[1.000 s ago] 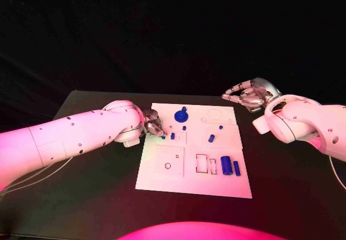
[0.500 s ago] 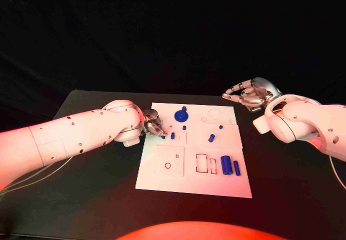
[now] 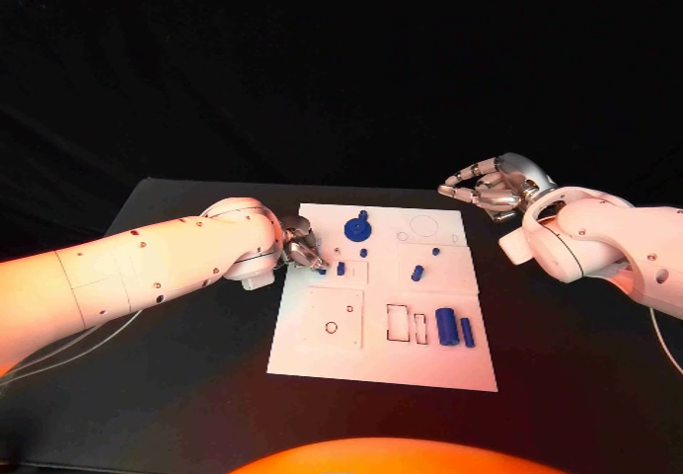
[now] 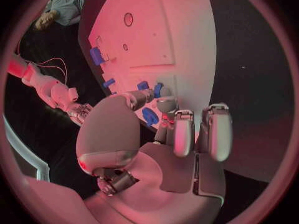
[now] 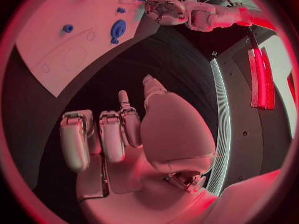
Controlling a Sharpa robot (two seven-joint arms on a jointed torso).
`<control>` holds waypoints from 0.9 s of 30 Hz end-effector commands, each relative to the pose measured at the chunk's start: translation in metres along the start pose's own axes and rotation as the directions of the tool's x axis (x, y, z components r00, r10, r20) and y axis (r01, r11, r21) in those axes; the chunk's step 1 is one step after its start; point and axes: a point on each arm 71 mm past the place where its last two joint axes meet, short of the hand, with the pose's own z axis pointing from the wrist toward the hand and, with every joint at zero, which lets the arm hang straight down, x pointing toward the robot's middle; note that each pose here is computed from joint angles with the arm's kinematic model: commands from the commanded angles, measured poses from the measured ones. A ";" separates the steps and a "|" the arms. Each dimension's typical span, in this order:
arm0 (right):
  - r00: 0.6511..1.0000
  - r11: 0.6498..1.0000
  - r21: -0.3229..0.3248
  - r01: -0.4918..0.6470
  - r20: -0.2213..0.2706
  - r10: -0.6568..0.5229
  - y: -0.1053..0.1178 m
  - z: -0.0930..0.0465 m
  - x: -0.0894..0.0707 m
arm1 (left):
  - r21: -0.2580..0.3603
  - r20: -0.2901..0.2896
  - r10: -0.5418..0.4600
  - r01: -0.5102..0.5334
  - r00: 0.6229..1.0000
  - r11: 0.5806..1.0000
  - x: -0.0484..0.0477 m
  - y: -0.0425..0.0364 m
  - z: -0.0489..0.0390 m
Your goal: Assemble the parts on the task board
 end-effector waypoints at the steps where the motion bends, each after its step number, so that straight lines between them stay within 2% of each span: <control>1: 1.000 1.000 -0.018 0.008 -0.007 -0.008 0.002 0.000 0.001 | -0.005 -0.031 0.017 -0.017 0.999 1.000 0.0057 0.0008 0.0011; 27: 1.000 1.000 -0.018 0.008 -0.004 -0.008 0.001 -0.001 0.000 | -0.004 -0.014 0.005 -0.005 1.000 1.000 0.0042 0.0007 0.0014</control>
